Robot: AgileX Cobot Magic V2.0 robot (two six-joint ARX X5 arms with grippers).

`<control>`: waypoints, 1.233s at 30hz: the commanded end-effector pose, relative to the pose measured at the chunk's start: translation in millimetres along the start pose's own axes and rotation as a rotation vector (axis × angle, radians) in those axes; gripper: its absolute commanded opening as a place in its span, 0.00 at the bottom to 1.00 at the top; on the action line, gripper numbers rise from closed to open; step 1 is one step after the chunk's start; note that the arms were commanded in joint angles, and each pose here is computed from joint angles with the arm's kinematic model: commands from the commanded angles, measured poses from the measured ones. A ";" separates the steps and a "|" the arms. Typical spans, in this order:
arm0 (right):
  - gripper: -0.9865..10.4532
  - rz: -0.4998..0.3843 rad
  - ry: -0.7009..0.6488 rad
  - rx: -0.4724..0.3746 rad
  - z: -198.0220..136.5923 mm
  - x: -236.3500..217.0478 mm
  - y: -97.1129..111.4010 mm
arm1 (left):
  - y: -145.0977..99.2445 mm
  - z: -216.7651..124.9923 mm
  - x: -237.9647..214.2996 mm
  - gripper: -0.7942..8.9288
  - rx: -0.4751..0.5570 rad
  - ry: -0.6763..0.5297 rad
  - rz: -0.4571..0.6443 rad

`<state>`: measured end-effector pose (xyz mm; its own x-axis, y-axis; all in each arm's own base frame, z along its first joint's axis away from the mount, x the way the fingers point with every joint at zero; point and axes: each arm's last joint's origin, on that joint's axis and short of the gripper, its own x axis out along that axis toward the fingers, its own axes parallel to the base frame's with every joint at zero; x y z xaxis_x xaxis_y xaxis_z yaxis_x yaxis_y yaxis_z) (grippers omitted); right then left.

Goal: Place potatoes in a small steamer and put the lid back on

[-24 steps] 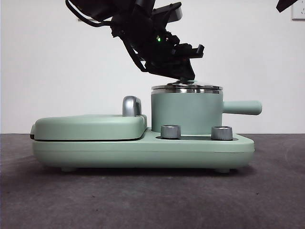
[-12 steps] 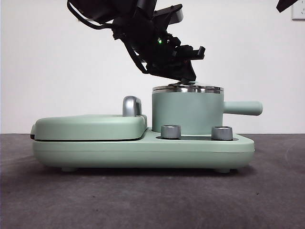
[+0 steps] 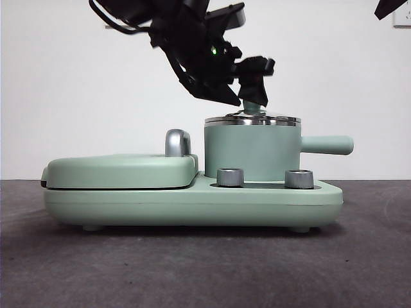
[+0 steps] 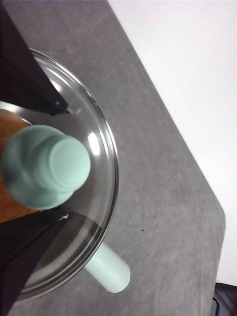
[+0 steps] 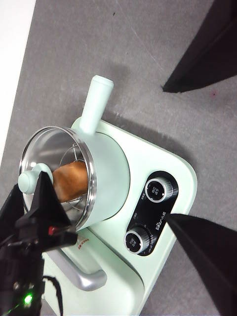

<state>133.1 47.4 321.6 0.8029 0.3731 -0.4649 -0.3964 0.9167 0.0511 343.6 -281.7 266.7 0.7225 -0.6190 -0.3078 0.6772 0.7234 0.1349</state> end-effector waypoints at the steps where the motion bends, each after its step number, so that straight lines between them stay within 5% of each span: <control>1: 0.42 -0.001 -0.010 0.007 2.4 -0.4 0.4 | 3.4 25.4 -18.5 0.40 -0.107 -0.044 0.004; 7: 0.42 0.000 -0.009 0.007 2.4 -0.3 0.5 | 21.1 32.9 -45.2 0.40 -0.290 0.034 0.037; 22: 0.42 0.021 -0.006 0.008 2.3 0.3 1.0 | 25.8 -25.9 -132.7 0.40 -0.341 0.143 0.091; 37: 0.42 0.201 0.142 -0.013 -1.3 38.2 2.4 | 13.0 -69.9 -261.0 0.39 -0.387 0.136 0.106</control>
<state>158.8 61.6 302.8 0.6455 0.5152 -0.5638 -0.5290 0.8341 0.1567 157.5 -91.1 281.5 0.7428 -0.5056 -0.4388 0.4811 0.8589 -0.1753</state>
